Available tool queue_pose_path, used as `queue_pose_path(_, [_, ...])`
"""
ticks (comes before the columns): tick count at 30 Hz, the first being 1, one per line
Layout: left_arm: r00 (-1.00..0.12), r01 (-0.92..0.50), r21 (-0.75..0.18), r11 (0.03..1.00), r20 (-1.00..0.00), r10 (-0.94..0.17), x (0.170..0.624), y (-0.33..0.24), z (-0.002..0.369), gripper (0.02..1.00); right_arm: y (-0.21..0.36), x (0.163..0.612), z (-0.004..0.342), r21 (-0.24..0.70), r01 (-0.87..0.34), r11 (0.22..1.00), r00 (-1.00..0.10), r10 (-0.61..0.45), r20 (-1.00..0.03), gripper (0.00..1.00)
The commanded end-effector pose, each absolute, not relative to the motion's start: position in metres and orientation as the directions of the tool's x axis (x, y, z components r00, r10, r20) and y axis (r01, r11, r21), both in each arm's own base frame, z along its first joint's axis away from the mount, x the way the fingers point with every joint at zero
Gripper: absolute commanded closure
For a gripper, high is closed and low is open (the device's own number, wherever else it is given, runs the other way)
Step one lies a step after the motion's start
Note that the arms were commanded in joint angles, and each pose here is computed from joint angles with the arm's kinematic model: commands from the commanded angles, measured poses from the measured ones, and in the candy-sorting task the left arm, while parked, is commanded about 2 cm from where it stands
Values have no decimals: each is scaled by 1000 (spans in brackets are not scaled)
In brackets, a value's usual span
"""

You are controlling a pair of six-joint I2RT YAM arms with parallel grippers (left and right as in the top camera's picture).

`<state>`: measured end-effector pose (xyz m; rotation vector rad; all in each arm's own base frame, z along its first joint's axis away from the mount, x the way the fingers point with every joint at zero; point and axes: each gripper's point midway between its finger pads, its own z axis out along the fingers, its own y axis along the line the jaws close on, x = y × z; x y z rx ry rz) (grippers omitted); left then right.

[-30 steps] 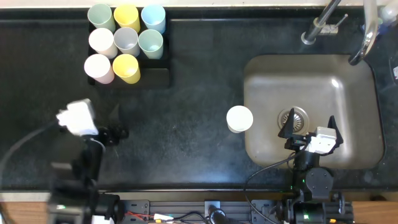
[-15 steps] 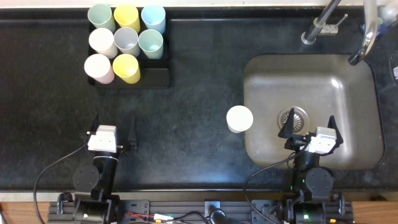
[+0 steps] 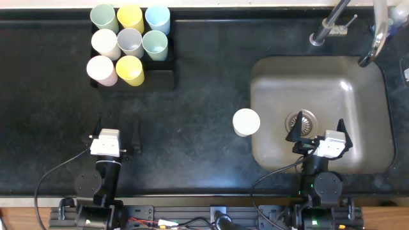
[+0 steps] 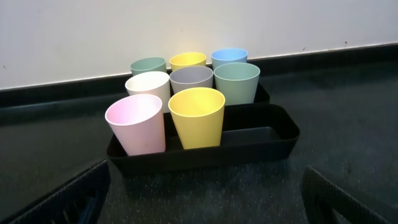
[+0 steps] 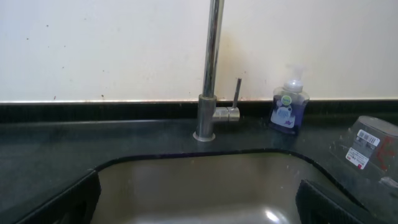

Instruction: Store Cups

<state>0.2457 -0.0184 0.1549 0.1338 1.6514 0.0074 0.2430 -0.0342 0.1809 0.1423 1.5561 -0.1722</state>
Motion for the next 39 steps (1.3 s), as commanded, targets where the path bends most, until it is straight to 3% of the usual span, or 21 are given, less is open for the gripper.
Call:
queue_pose_path(1, [-72,72,108,992,-991,113,245,-16,156,20,-36,243,177,-21,207,978,6,-22,-1000,3])
queue_pose_path(16, [-72,72,108,992,-991,113,245,-16,156,20,-36,243,177,-21,207,978,6,-22,-1000,3])
queue_pose_path(20, [-72,72,108,992,-991,113,245,-16,156,20,-36,239,203,-16,206,978,28,-22,-999,3])
queue_pose_path(22, [-72,72,108,992,-991,113,245,-16,156,20,-35,233,216,-29,203,979,-39,-22,-999,3])
queue_pose_path(24, [-72,72,108,992,-991,113,245,-16,156,20,-33,226,229,-48,188,981,-172,-15,-985,3])
queue_pose_path(27, [-72,71,108,992,-991,113,245,-16,156,23,-18,237,258,-33,107,994,-320,3,-947,3])
queue_pose_path(30, [-72,72,108,992,-991,113,245,-16,156,20,-10,255,264,-65,62,996,-542,-21,-840,5])
queue_pose_path(33, [-72,72,108,992,-991,113,245,-16,156,20,12,265,248,-98,-44,994,-778,-95,-621,3])
queue_pose_path(36, [-72,72,108,992,-991,113,245,-16,156,20,34,264,219,-115,-156,981,-904,-189,-384,3])
queue_pose_path(39, [-72,72,108,992,-991,113,245,-16,156,20,47,268,185,-122,-223,967,-949,-244,-199,3])
